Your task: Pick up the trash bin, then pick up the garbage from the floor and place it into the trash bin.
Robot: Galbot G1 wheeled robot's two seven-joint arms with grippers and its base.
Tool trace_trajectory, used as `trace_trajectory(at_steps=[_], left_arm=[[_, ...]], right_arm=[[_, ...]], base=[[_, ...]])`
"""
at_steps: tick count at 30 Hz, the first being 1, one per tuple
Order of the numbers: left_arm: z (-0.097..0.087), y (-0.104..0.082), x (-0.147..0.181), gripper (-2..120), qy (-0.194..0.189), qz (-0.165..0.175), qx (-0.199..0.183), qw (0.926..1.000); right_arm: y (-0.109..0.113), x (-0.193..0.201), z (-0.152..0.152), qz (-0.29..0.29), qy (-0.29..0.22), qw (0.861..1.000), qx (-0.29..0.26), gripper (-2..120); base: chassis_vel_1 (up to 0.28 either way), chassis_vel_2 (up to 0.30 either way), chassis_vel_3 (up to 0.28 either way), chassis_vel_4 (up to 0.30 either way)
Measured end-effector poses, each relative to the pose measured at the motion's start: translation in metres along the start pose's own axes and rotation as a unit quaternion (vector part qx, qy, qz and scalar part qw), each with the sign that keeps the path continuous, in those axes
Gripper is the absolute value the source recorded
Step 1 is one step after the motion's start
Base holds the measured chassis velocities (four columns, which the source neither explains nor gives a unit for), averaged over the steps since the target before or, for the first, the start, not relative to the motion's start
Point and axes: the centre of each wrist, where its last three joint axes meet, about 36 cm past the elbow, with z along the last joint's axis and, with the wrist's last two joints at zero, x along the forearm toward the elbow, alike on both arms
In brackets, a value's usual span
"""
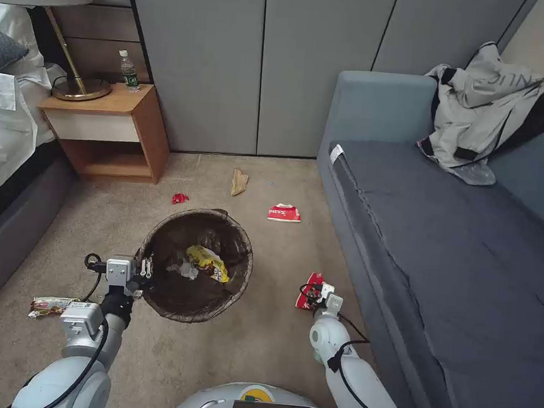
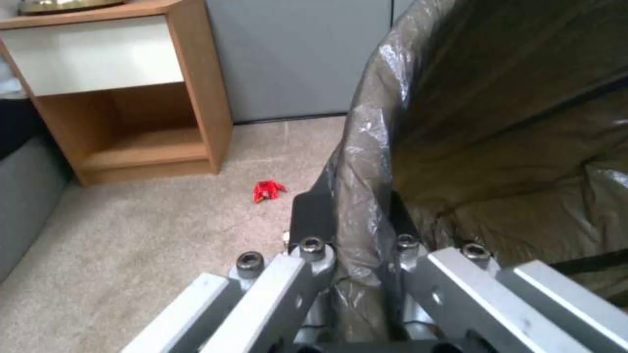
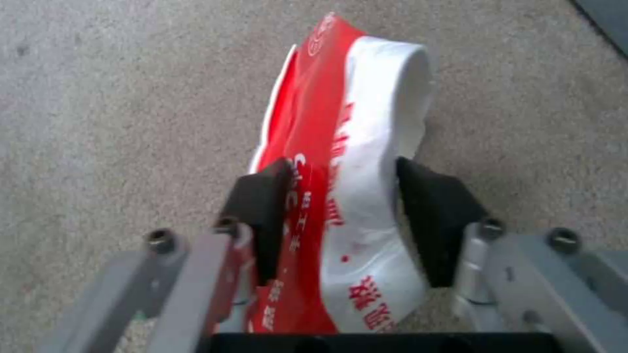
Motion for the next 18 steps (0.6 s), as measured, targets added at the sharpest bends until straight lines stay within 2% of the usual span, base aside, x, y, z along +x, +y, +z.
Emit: trace_trajectory(at_steps=[4,5,9,14,18], left_arm=[[-0.001,0.000,0.000,0,-0.001,0.000,0.000,1.0000],[-0.001,0.000,0.000,0,-0.001,0.000,0.000,1.0000],[-0.002,-0.001,0.001,0,-0.002,0.001,0.000,1.0000],[-0.002,-0.001,0.001,0,-0.002,0.001,0.000,1.0000],[-0.002,-0.001,0.001,0,-0.002,0.001,0.001,1.0000]], right_arm=[[-0.001,-0.001,0.001,0.001,-0.002,1.000,0.000,20],[-0.001,-0.001,0.001,0.001,-0.002,1.000,0.000,20],[-0.005,-0.001,0.003,0.003,-0.003,1.000,0.004,7],[-0.006,0.006,-0.001,0.001,-0.015,1.000,0.006,2],[-0.002,0.023,-0.017,-0.017,-0.042,0.999,0.006,2]], base=[[0.000,0.000,0.000,0.000],[0.000,0.000,0.000,0.000],[0.000,0.000,0.000,0.000],[0.000,0.000,0.000,0.000],[0.000,0.000,0.000,0.000]])
